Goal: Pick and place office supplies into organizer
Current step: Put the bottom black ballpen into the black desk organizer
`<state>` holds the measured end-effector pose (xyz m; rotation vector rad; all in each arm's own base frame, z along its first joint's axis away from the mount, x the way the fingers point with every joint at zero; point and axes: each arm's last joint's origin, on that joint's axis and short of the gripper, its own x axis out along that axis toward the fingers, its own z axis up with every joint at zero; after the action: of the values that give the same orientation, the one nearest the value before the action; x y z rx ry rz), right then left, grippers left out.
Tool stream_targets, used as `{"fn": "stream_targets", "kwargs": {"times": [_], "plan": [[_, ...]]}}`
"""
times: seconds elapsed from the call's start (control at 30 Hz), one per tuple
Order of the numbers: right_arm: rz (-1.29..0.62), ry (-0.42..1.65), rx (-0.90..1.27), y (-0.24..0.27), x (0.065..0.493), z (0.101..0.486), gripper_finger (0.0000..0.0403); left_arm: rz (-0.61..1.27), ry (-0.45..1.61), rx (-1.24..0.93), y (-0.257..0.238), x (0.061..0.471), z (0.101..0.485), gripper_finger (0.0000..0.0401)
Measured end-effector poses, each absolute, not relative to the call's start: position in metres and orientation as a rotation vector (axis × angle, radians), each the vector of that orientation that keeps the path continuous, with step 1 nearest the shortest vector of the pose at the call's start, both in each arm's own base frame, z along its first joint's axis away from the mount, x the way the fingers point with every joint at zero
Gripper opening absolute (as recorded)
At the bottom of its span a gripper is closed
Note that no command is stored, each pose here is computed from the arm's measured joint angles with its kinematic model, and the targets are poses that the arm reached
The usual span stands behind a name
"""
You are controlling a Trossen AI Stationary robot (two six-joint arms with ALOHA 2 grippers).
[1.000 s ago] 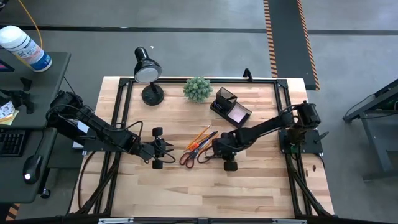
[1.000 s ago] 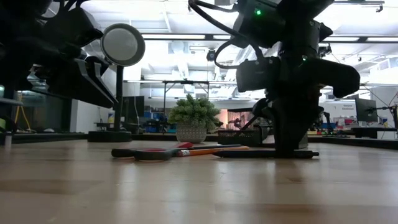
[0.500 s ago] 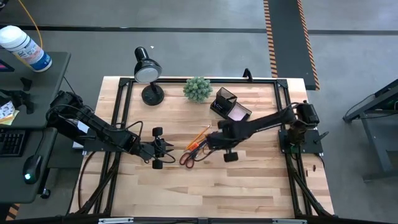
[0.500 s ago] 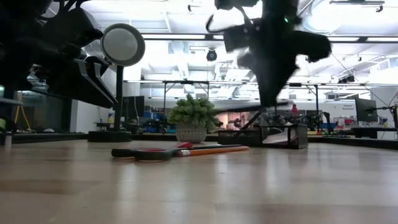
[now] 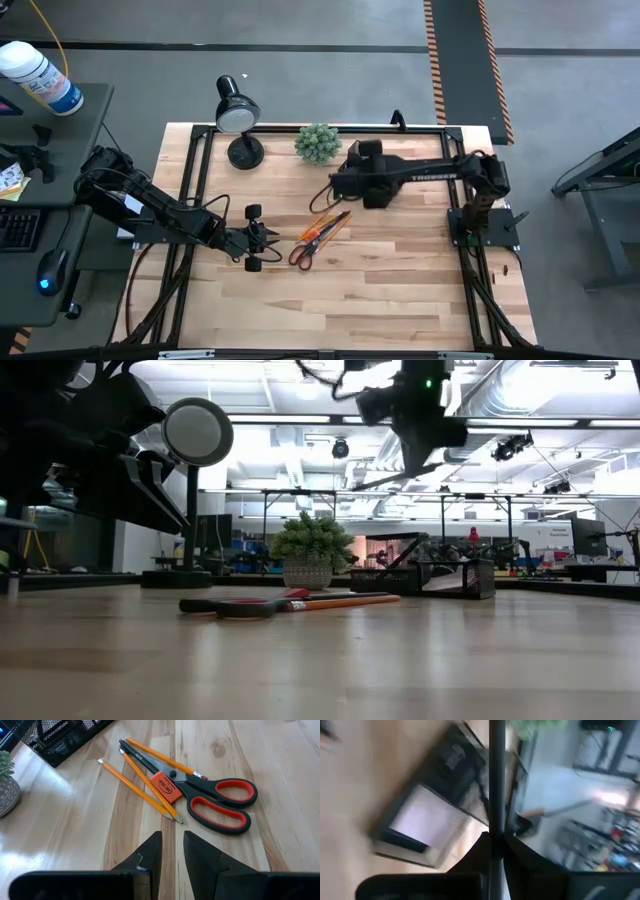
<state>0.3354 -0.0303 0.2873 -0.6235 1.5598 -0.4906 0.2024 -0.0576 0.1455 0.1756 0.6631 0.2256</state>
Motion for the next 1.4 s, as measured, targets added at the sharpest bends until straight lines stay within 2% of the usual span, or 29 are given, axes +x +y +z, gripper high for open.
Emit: {"fn": "stream_targets", "kwargs": {"times": [0.27, 0.5, 0.73, 0.93, 1.4], "plan": [[-0.691, 1.686, -0.867, -0.073, 0.323, 0.282, 0.0022, 0.226, 0.671, 0.18, -0.057, 0.202, 0.145, 0.0067], [-0.67, 1.85, -0.89, -0.099, 0.307, 0.258, 0.0022, 0.222, 0.68, 0.195, -0.057, 0.201, 0.144, 0.0067], [-0.597, 1.972, -0.908, -0.105, 0.292, 0.23, 0.0024, 0.223, 0.685, 0.2, -0.057, 0.201, 0.144, 0.0067], [-0.566, 1.977, -0.934, -0.102, 0.291, 0.218, 0.0025, 0.232, 0.684, 0.204, -0.057, 0.201, 0.144, 0.0067], [-0.657, 1.942, -1.058, -0.101, 0.295, 0.22, 0.0024, 0.236, 0.683, 0.213, -0.057, 0.201, 0.144, 0.0067]]}}
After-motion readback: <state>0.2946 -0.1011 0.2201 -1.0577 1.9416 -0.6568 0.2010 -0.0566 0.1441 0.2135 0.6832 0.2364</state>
